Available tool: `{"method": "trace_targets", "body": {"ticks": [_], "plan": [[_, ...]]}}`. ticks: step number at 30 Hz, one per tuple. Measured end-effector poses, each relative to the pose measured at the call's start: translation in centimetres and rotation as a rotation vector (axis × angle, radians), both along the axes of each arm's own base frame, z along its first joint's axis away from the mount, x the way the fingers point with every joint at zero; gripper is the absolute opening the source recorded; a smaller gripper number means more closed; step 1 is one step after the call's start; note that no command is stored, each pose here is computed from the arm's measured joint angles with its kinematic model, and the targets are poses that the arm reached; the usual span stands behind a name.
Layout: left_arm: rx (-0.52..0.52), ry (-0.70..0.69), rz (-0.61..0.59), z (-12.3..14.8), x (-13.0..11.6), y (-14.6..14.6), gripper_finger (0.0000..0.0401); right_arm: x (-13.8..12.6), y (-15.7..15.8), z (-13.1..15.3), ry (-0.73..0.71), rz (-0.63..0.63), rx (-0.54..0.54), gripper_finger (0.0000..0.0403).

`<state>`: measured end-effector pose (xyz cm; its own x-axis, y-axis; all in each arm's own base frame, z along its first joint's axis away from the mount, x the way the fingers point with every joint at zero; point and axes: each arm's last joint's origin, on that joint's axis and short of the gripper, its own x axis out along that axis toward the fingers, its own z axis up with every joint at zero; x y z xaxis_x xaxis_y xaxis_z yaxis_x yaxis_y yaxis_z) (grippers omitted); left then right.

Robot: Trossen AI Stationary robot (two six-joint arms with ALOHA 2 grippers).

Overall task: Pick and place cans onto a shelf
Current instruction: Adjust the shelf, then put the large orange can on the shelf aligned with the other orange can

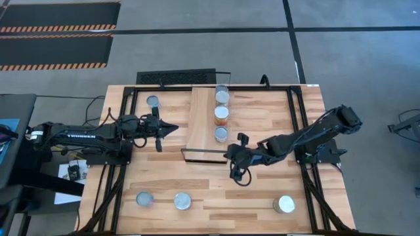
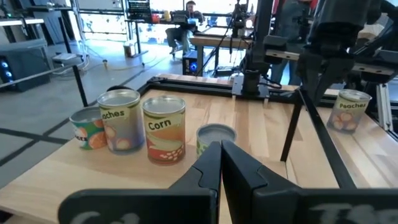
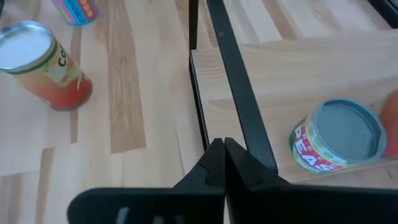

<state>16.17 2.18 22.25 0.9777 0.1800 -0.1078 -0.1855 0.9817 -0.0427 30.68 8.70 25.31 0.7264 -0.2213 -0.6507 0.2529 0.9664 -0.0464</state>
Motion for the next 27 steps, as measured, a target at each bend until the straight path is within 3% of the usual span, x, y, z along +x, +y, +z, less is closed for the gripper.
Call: {"method": "trace_targets", "body": {"ticks": [10, 17, 23, 27], "plan": [[-0.008, 0.013, -0.01, -0.1, 0.0, 0.0, 0.0, -0.4, 0.0, -0.4, 0.045, -0.027, -0.018, 0.0014], [-0.007, 0.015, -0.024, -0.2, 0.0, -0.3, 0.0, -1.2, 0.9, 0.4, 0.039, 0.058, -0.071, 0.0021], [-0.003, 0.032, -0.04, -0.3, 0.0, -0.3, 0.0, -2.7, 2.7, 2.0, 0.021, 0.299, -0.028, 0.0011], [0.001, 0.036, -0.114, -0.4, 0.0, -0.6, 0.0, -4.0, 3.6, 0.6, -0.022, 0.473, 0.009, 0.0006]]}}
